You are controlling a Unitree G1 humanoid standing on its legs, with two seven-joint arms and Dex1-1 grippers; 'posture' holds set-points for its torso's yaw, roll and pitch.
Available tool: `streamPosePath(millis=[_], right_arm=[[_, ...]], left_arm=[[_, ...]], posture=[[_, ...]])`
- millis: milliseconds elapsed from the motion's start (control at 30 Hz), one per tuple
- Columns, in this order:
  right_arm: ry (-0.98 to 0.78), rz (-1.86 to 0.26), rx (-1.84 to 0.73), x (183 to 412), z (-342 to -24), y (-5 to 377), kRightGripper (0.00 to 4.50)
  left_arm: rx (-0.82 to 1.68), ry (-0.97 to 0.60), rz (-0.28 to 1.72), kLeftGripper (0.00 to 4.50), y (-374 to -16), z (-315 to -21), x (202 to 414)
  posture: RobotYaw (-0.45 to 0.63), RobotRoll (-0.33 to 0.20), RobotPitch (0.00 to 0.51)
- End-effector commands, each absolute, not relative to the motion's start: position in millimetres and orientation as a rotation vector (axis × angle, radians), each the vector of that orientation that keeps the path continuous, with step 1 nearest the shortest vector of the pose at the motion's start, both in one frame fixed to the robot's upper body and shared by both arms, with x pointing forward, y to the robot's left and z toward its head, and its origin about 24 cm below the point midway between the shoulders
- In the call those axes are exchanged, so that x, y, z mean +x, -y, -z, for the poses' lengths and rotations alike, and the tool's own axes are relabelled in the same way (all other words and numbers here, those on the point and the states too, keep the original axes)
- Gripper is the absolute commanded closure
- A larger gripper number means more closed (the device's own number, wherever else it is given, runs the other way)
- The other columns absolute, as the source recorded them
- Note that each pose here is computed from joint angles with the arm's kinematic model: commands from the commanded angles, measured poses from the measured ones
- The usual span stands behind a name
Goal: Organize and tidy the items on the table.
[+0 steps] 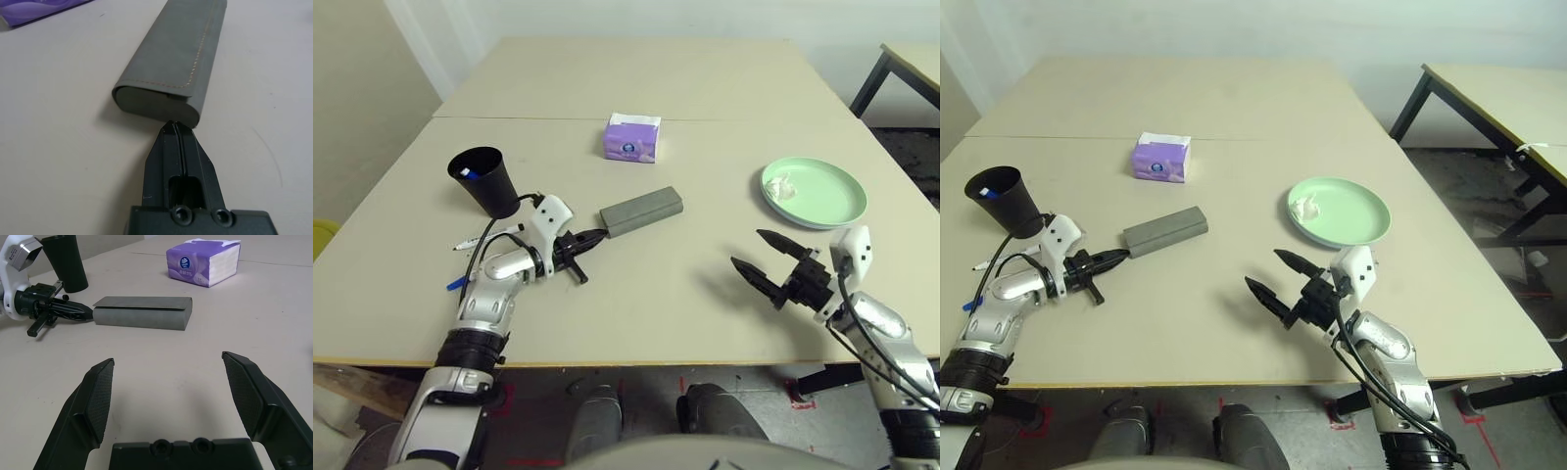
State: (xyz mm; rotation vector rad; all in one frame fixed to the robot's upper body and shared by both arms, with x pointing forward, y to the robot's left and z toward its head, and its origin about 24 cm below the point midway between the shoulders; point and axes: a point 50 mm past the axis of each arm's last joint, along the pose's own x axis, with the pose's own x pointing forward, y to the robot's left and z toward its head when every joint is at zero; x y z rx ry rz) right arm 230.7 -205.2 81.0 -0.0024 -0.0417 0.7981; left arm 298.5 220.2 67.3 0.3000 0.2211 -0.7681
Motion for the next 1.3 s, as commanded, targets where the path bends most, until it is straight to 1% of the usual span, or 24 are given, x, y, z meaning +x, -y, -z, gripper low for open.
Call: streamPosePath(millis=[33, 200, 367, 567, 700, 900, 1067, 1167, 1300], right_arm=[[0.037, -0.819, -0.012, 229.5, -81.1, 203.6, 0.0], [0.037, -0.819, -0.014, 230.3, -80.4, 204.0, 0.0], [0.043, -0.812, -0.009, 231.8, -80.4, 205.0, 0.0], [0.035, -0.833, -0.024, 232.1, -78.7, 206.7, 0.0], [0.023, -0.881, -0.058, 233.4, -76.9, 206.8, 0.0], [0.005, -1.05, -0.16, 229.9, -72.5, 201.1, 0.0], [0.018, -1.104, -0.166, 233.8, -73.3, 196.4, 0.0], [0.037, -1.12, -0.157, 236.5, -76.3, 191.0, 0.0], [0.068, -1.123, -0.13, 239.4, -79.2, 184.9, 0.0]], left_arm=[[0.315, -0.233, 0.785, 4.48, -223.0, -69.6, 296.7], [0.268, -0.216, 0.796, 4.48, -229.6, -75.1, 292.0], [0.239, -0.19, 0.73, 4.48, -246.4, -85.0, 283.7], [0.215, -0.16, 0.722, 4.48, -260.0, -98.4, 266.7], [0.214, -0.164, 0.751, 3.64, -270.5, -110.5, 254.4], [0.303, -0.26, 0.789, 1.74, -296.6, -131.2, 238.5], [0.412, -0.34, 0.799, 0.1, -310.3, -150.4, 232.8], [0.496, -0.438, 0.795, 0.04, -320.9, -164.4, 227.4], [0.579, -0.567, 0.725, 0.04, -339.8, -181.1, 222.6]], posture=[[-0.13, 0.0, 0.06], [-0.13, 0.0, 0.057], [-0.12, 0.0, 0.059], [-0.1, 0.0, 0.064], [-0.07, 0.0, 0.068], [-0.04, 0.0, 0.079], [-0.02, 0.0, 0.083], [-0.01, 0.0, 0.085], [0.01, 0.0, 0.09]])
